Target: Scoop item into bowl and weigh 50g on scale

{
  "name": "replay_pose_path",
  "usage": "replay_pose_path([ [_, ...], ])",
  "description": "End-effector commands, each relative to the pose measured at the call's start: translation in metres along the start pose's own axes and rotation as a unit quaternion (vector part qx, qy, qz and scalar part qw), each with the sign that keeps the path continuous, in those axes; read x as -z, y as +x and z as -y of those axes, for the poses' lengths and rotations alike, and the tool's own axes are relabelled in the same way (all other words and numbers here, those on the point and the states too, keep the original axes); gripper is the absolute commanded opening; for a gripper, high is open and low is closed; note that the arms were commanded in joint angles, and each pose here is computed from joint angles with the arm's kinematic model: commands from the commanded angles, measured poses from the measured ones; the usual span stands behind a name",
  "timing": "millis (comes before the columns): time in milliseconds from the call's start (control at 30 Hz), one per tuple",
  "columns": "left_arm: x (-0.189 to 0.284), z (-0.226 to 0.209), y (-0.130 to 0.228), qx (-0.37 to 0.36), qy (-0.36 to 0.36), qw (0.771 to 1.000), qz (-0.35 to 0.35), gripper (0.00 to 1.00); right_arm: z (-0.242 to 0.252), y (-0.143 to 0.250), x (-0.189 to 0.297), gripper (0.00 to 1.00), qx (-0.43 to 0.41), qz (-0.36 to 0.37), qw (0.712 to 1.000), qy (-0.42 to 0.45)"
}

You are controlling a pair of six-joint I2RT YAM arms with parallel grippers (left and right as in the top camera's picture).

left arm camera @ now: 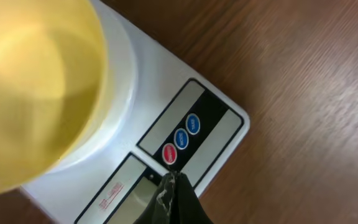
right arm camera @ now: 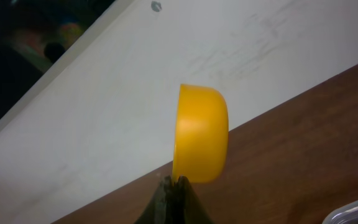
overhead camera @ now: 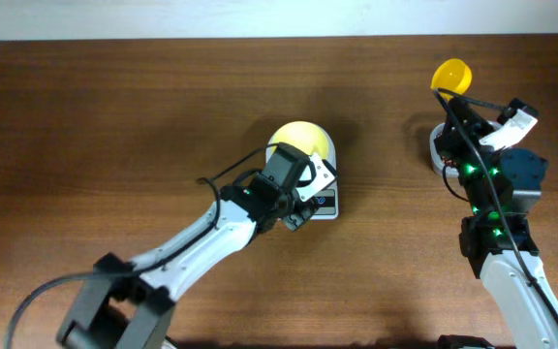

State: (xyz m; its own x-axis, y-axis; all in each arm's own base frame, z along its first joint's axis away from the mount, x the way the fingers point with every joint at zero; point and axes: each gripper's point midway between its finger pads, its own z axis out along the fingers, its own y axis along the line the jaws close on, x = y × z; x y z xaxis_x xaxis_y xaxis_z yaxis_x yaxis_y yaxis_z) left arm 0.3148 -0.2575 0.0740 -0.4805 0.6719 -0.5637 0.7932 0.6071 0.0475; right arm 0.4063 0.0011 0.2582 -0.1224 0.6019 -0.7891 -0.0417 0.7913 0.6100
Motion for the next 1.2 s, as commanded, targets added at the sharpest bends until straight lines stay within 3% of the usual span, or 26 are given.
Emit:
replay_pose_path([
  [0,-0.028,0.004,0.013,-0.022,0.02,0.999,-0.023,0.0,-0.003,-0.01,-0.001,0.04,0.008,0.011,1.0,-0.003],
  [933,-0.059,-0.001,0.02,-0.006,0.012,1.0,-0.026,0.0,-0.003,-0.009,-0.001,0.04,0.008,0.011,1.0,-0.003],
  [1100,-0.019,-0.005,-0.014,-0.011,0.002,1.0,0.01,0.0,-0.003,-0.009,-0.001,0.04,0.008,0.011,1.0,-0.003],
  [1167,0.017,-0.009,-0.046,-0.018,-0.013,0.998,0.065,0.0,-0.003,-0.009,-0.001,0.04,0.008,0.011,1.0,-0.003],
])
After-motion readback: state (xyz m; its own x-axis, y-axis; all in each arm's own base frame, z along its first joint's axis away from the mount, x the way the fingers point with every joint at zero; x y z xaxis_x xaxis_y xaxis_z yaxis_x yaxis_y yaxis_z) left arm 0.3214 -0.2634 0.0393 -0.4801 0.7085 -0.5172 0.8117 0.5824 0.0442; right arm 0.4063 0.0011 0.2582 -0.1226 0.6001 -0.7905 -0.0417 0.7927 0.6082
